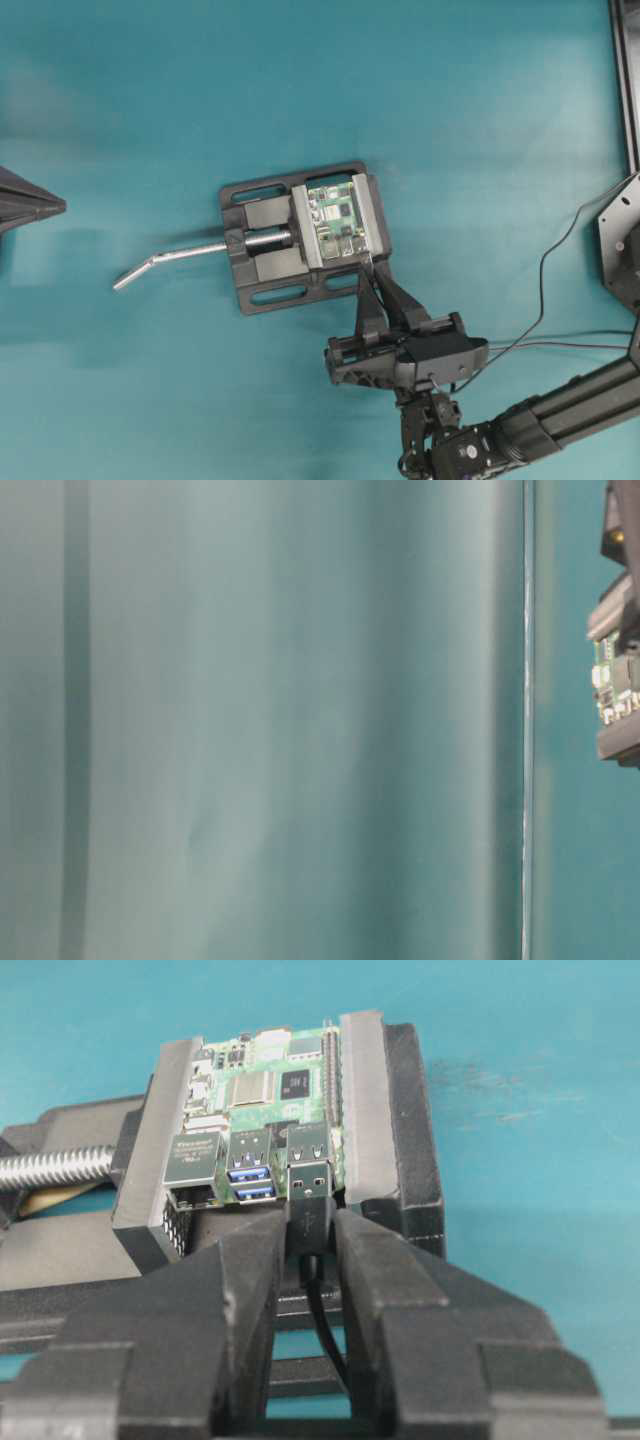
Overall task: Insert the USB into the fixed PCB.
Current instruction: 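Push the USB plug forward into the black USB port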
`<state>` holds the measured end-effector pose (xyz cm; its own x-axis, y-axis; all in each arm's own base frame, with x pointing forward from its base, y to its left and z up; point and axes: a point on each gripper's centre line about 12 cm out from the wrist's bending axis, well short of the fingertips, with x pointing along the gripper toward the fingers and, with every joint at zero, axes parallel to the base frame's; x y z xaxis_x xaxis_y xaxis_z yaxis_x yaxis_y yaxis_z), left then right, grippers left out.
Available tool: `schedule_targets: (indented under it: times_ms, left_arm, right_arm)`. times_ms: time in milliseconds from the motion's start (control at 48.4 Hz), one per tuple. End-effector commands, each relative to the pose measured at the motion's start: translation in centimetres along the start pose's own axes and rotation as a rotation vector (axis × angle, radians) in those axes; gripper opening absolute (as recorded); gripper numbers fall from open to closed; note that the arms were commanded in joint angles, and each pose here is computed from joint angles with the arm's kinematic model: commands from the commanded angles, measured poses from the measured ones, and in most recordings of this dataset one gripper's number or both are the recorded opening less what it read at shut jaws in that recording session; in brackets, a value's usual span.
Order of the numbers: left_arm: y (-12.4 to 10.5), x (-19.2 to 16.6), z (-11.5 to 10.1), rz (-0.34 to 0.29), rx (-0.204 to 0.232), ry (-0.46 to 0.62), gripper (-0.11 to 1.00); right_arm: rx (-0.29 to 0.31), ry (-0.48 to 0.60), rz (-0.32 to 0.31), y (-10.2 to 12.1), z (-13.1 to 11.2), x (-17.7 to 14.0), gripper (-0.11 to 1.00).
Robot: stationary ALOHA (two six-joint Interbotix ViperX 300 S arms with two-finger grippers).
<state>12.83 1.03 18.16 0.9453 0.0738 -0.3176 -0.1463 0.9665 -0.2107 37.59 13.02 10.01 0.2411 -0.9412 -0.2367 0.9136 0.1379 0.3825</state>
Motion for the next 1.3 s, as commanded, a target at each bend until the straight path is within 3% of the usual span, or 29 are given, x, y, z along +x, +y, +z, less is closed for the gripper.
schedule_targets:
  times_ms: [0, 1282]
  left_arm:
    - [-0.27, -0.12, 0.99, -0.008, 0.000, -0.020, 0.00]
    - [-0.28, -0.13, 1.05, -0.008, 0.000, -0.022, 0.00]
  right_arm:
    - [0.025, 0.004, 0.003, 0.54, 0.68, -0.28, 0.20]
    - [0.014, 0.023, 0.006, 0.38, 0.37, 0.03, 0.20]
